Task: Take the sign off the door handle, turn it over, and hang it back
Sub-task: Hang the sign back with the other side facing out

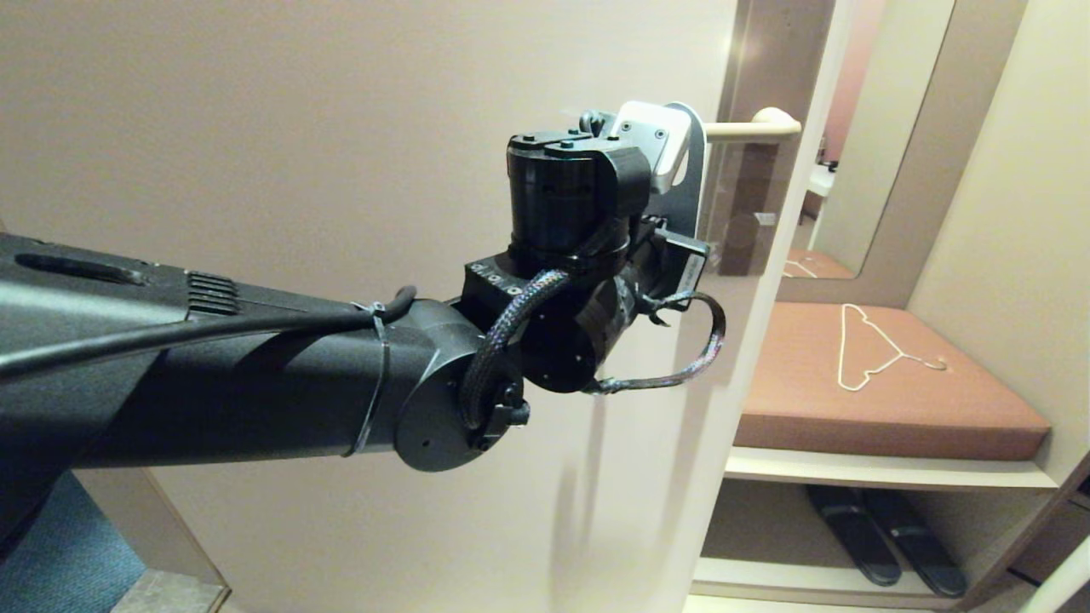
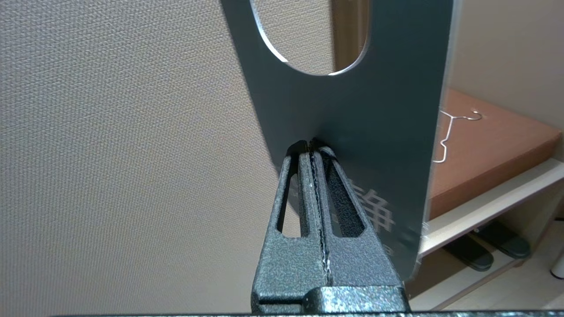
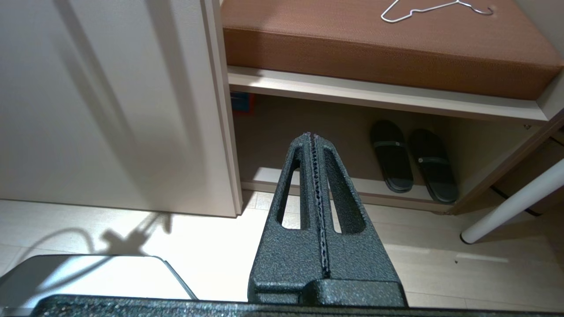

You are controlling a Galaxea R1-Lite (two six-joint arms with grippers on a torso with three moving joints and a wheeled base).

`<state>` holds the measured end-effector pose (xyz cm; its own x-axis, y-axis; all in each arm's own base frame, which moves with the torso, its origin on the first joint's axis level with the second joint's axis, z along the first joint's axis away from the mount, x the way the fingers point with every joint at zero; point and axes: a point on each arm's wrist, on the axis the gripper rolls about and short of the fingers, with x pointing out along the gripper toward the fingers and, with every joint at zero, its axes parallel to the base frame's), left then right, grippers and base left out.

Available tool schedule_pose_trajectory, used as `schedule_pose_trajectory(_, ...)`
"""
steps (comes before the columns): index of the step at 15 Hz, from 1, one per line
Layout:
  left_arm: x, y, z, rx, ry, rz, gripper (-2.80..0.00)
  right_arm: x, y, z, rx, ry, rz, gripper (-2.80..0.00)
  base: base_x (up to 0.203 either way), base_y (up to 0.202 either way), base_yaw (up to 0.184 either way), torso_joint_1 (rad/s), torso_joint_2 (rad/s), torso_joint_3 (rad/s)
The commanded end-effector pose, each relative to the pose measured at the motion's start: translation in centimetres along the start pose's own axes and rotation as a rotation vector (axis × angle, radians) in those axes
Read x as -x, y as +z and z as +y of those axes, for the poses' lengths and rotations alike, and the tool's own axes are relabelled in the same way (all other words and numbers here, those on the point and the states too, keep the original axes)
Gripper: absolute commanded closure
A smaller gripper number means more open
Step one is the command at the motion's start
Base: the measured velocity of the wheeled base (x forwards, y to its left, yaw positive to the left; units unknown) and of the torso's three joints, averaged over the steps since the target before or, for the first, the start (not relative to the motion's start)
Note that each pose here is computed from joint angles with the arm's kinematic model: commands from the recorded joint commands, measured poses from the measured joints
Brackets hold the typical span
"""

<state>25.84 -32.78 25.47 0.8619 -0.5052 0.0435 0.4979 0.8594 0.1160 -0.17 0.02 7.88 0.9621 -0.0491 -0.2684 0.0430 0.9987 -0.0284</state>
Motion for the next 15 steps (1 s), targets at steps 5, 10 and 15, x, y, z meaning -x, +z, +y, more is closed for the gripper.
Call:
schedule_pose_trajectory(5, -1.6, -0.5, 0.1, -0.002, 0.001, 0.001, 0.00, 0.0, 0.0, 0.0, 0.001, 0.000, 0.001, 0.00, 0.000, 0.000, 0.000, 0.000, 0.00, 0.000)
schedule_pose_trajectory(10, -2.5, -0.6, -0.4, -0.013, -0.004, 0.001, 0.00, 0.0, 0.0, 0.0, 0.001, 0.000, 0.001, 0.00, 0.000, 0.000, 0.000, 0.000, 0.00, 0.000)
schedule_pose_trajectory(15, -2.2, -0.7, -1.7, -0.021, -0.042, 0.000, 0.00, 0.0, 0.0, 0.0, 0.001, 0.000, 0.001, 0.00, 0.000, 0.000, 0.000, 0.000, 0.00, 0.000)
